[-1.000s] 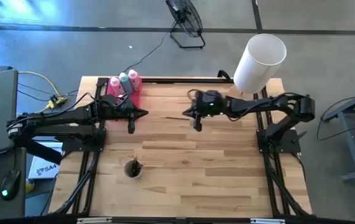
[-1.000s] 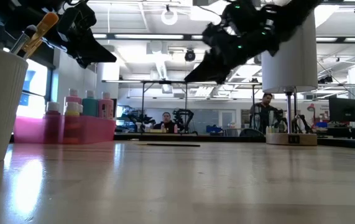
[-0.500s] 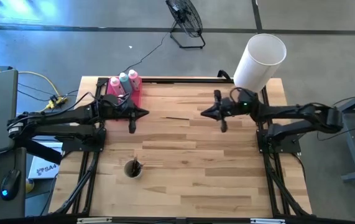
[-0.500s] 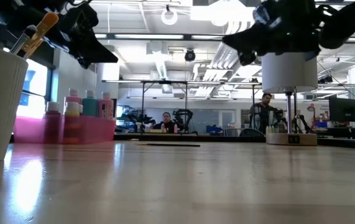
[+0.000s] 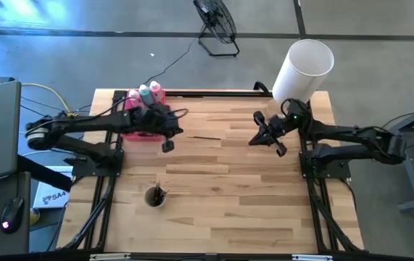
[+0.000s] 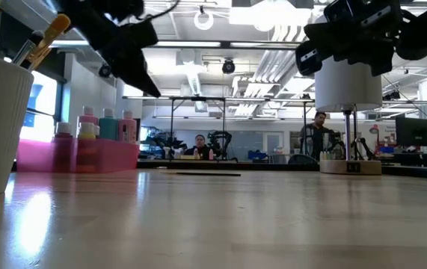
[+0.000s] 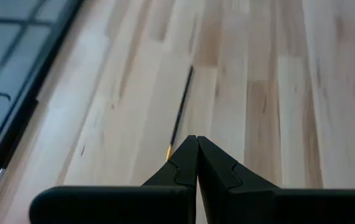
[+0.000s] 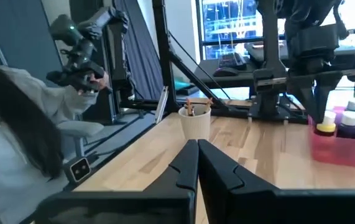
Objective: Pick & Place Paint Supplies
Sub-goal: Put the gold paintbrush into the light brown cup
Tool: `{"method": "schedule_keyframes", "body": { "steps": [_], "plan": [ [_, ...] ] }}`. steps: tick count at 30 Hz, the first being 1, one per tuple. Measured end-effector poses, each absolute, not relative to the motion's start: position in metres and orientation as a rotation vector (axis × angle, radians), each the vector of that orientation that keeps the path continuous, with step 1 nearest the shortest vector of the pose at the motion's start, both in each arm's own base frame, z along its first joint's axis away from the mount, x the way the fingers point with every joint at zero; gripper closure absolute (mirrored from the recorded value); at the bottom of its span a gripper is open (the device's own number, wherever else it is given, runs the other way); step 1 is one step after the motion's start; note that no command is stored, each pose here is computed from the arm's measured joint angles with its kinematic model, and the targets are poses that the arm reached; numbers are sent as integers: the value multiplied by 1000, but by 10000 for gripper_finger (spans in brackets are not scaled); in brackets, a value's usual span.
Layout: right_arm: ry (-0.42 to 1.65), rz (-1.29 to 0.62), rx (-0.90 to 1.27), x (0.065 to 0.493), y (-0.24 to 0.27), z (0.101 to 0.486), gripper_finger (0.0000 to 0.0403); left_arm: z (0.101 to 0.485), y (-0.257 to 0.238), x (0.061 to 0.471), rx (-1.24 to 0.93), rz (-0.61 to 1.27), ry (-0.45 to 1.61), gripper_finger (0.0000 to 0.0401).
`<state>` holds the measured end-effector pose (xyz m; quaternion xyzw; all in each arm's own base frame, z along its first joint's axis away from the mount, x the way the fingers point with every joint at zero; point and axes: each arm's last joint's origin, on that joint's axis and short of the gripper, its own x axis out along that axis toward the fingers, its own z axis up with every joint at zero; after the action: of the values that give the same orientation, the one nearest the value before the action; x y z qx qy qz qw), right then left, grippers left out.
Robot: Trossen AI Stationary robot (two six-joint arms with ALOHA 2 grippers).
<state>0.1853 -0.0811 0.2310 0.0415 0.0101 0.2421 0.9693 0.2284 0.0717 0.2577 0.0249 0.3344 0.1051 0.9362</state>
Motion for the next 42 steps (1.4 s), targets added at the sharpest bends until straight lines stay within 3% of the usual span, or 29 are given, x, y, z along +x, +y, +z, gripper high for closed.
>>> {"method": "schedule_keyframes", "body": {
  "steps": [6, 14, 27, 42],
  "plan": [
    [29, 458, 94, 183, -86, 230, 400, 256, 80, 254, 88, 167, 916, 398],
    [36, 458, 101, 183, -87, 229, 400, 240, 89, 281, 147, 99, 996, 400],
    [49, 457, 112, 183, -87, 228, 400, 229, 91, 286, 119, 77, 1026, 401],
    [45, 455, 102, 183, -87, 228, 400, 229, 131, 273, -15, 85, 967, 401]
  ]
}}
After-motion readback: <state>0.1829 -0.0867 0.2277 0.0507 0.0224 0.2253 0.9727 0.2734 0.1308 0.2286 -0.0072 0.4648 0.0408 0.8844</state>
